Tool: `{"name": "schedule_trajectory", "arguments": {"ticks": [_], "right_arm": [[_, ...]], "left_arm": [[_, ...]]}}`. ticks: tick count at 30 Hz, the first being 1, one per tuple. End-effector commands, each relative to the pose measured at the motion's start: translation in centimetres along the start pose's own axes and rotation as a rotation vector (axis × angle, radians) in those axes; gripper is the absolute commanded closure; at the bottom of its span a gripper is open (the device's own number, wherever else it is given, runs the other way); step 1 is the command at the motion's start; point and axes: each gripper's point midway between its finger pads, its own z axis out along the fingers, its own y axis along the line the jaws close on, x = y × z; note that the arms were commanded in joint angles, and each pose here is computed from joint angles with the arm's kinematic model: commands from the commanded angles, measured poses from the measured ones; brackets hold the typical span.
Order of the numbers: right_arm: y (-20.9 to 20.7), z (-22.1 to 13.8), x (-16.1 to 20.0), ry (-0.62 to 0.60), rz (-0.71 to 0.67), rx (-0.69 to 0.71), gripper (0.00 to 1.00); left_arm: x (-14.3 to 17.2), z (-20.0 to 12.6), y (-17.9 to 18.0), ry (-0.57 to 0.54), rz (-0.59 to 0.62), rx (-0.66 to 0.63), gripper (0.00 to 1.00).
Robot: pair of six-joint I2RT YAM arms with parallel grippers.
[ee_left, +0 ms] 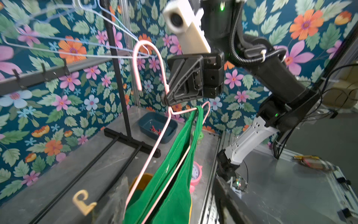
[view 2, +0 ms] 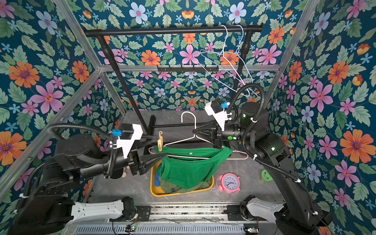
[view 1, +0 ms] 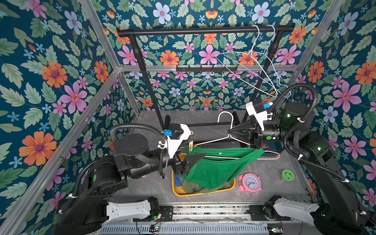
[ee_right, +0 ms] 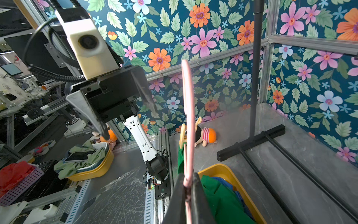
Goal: Remove the clothespins securing tank tops to the hanger
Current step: Adjust the hanger, then remove the clothespin from the hanger.
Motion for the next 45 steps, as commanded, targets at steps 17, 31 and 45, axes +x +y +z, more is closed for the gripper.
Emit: {"name": "schedule_trajectory", "arguments": {"ticks": [17,31,45], "right_arm": [[5.7,-3.0,-1.7,-0.063,-0.123,-0.176,1.00],[5.5,-2.6,-2.4,-0.081,-0.148,-0.193,1.00],[5.7,-3.0,-3.0,-0.094,-0.170,-0.172,1.00]], "left_arm": [[1.3,0.0,1.0,-0.069,-0.117,-0.047,0.02],[1.4,0.7,-0.8,-0.073,-0.124,0.058,0.43],[3.0,1.6,-1.4,-0.003,-0.130,0.085,0.44]]}}
